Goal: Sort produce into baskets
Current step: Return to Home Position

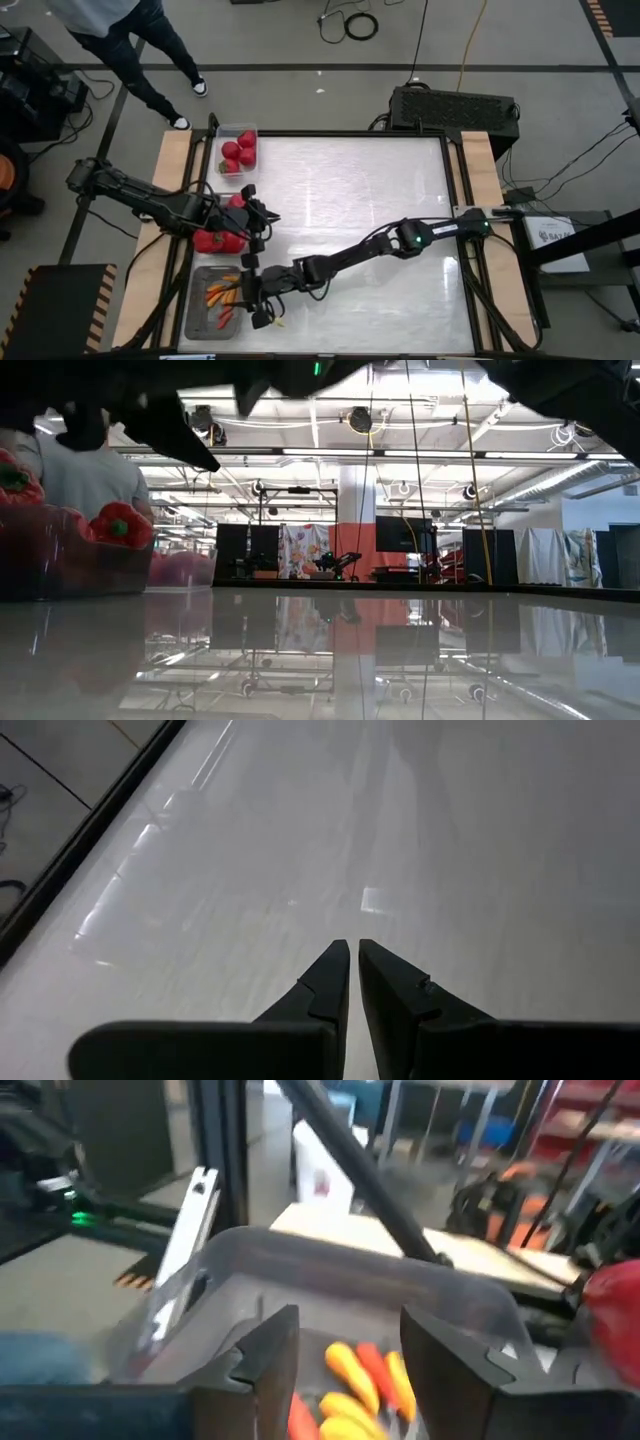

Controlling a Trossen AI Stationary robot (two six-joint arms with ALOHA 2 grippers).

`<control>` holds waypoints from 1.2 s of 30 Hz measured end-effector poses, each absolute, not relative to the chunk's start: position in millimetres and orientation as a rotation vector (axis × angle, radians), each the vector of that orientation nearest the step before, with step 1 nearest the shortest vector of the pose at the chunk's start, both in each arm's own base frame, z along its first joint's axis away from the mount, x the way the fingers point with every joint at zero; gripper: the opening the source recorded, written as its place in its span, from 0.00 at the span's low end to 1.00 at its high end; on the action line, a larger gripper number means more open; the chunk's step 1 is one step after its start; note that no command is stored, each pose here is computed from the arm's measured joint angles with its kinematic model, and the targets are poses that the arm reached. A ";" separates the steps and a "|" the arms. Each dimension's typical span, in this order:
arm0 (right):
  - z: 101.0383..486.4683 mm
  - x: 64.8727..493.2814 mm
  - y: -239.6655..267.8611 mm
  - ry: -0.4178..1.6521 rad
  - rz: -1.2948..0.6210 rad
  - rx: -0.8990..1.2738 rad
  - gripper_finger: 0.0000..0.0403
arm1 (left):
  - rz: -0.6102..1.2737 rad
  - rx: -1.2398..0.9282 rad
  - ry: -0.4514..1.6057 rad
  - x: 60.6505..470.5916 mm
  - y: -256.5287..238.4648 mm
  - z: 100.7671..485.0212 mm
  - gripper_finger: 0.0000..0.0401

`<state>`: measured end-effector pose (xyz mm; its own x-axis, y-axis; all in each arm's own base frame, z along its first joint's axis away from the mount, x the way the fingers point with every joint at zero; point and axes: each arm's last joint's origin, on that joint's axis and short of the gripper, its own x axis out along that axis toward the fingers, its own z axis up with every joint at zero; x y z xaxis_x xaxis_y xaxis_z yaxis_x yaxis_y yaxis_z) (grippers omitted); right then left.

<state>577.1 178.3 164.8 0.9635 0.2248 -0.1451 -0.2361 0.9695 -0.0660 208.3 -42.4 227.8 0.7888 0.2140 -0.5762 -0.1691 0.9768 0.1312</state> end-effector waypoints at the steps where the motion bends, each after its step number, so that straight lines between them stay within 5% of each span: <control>1: 170.6 575.4 177.8 0.166 0.242 -0.072 0.42 | 0.210 0.060 0.621 208.4 -42.3 228.4 0.09; 14: 265.6 524.7 152.0 0.566 0.337 -0.109 0.38 | 0.258 0.022 0.405 212.8 -27.5 279.7 0.09; 23: 322.7 472.8 132.5 0.765 0.285 -0.183 0.31 | 0.122 0.017 0.325 214.4 -16.5 298.6 0.09; 36: 368.7 422.7 92.6 0.921 0.268 -0.232 0.08 | 0.043 -0.006 0.161 145.9 -15.6 326.4 0.09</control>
<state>422.7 92.6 368.7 0.5765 0.1281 -0.8070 -0.3247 0.9422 -0.0825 145.9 -15.6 326.4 0.9862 0.0422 -0.1601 -0.0432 0.9991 -0.0028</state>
